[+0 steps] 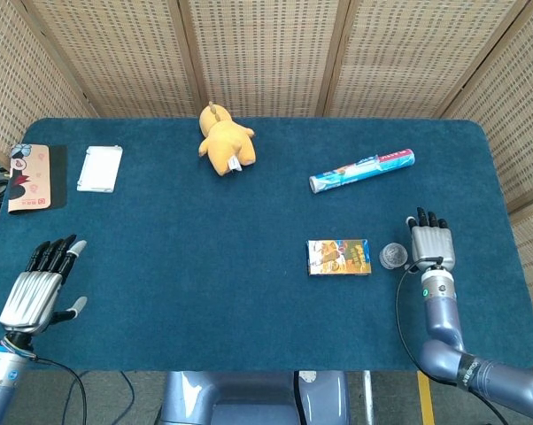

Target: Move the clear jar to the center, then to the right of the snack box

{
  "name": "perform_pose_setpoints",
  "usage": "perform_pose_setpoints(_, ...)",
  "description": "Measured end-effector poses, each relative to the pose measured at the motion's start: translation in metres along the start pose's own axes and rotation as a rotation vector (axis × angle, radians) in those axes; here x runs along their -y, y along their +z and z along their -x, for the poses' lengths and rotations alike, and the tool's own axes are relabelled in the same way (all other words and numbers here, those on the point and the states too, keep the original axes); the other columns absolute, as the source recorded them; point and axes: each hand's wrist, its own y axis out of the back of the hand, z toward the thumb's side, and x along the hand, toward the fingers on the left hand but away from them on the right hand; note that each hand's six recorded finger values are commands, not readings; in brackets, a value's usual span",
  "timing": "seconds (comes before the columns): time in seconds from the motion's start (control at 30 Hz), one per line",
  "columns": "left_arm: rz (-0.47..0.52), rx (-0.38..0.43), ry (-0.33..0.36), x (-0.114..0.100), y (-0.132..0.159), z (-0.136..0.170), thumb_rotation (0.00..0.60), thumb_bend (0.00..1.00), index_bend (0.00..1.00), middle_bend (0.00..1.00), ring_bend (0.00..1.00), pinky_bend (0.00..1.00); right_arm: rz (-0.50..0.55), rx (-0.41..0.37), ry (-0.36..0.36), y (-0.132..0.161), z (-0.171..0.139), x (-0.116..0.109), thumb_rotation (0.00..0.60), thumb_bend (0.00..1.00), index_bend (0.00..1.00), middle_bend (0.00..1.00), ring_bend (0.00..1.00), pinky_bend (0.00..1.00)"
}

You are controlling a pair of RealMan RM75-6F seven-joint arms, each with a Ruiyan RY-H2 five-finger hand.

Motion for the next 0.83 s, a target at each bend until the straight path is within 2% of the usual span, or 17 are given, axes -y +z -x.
perform_pose_setpoints(0.27, -0.009, -0.005, 0.001, 0.001, -0.001, 0.001, 0.6, 0.29, 0.0, 0.0, 0.0, 0.0, 0.056, -0.093, -0.096, 0.011, -0.021, -0.022, 0.6, 0.0, 0.14, 0.0, 0.0, 0.08)
perform_pose_setpoints(0.47, -0.012, -0.013, 0.004, 0.004, -0.001, 0.004, 0.6, 0.29, 0.0, 0.0, 0.0, 0.0, 0.126, -0.203, -0.206, 0.014, -0.056, -0.031, 0.6, 0.0, 0.08, 0.0, 0.0, 0.05)
perform_pose_setpoints(0.7, -0.009, -0.03, 0.024, 0.009, -0.006, 0.01, 0.6, 0.29, 0.0, 0.0, 0.0, 0.0, 0.287, -0.266, -0.324, -0.015, -0.107, -0.021, 0.6, 0.0, 0.04, 0.0, 0.0, 0.04)
perform_pose_setpoints(0.83, -0.028, -0.036, 0.024, 0.014, -0.01, 0.01, 0.6, 0.29, 0.0, 0.0, 0.0, 0.0, 0.314, -0.26, -0.374, -0.041, -0.128, -0.011, 0.6, 0.0, 0.02, 0.0, 0.0, 0.02)
